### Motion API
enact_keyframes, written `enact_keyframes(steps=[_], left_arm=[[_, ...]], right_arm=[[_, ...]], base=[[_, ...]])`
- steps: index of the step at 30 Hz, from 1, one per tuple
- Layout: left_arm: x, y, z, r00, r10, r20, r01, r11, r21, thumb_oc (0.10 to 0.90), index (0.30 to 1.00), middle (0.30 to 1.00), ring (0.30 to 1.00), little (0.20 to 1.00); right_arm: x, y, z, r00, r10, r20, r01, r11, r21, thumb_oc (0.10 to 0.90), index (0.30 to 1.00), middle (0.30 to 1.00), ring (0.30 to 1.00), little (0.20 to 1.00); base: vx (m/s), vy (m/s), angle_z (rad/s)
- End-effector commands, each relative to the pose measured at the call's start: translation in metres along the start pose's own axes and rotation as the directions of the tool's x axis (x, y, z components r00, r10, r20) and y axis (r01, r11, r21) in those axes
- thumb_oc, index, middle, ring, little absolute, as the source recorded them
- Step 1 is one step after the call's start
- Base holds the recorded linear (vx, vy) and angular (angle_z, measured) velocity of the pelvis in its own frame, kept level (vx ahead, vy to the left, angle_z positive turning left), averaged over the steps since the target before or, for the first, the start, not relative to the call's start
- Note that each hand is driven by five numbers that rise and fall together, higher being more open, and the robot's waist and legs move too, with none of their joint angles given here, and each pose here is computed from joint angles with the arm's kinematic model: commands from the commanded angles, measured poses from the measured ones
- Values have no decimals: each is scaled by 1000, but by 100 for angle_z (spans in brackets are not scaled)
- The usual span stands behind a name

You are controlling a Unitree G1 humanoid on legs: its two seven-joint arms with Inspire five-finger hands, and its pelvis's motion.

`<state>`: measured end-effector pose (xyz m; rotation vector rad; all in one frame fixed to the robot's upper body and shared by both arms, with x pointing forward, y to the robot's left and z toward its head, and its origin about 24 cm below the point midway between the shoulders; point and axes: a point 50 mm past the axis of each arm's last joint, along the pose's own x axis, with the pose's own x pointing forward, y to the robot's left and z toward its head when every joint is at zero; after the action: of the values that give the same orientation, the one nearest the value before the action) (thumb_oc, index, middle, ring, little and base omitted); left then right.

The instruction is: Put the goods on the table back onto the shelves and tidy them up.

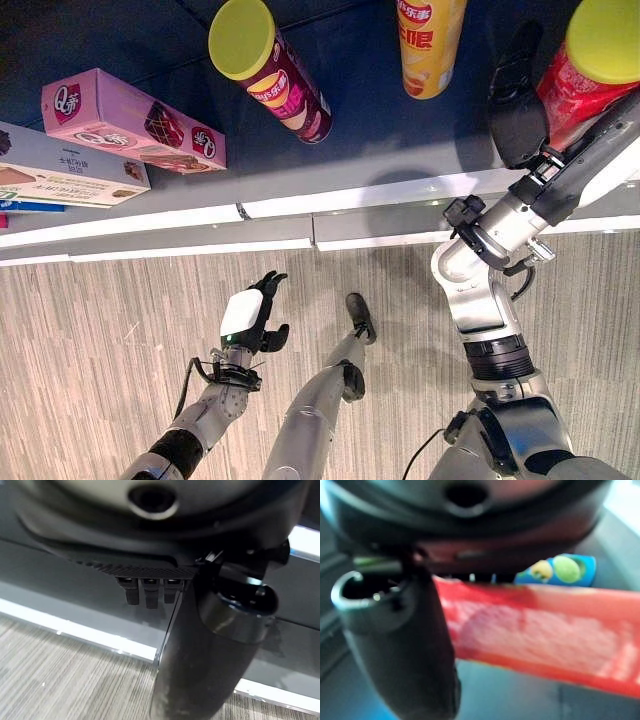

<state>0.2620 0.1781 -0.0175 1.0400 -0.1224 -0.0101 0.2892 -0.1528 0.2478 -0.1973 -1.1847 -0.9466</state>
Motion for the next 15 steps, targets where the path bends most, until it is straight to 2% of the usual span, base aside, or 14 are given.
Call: enact_keyframes(steps=[1,15], left_arm=[[-4,14,-8,997,70,37,-73,995,75,800,900,900,900,900],[-20,2,-23,1000,-5,-27,8,992,123,800,900,900,900,900]], right_arm=[[25,-1,48,966,-101,239,50,976,210,800,900,900,900,900],[-1,-2,57,978,-2,207,-55,962,267,800,900,900,900,900]], base=[[-15,-4,-5],[-22,-32,-3]])
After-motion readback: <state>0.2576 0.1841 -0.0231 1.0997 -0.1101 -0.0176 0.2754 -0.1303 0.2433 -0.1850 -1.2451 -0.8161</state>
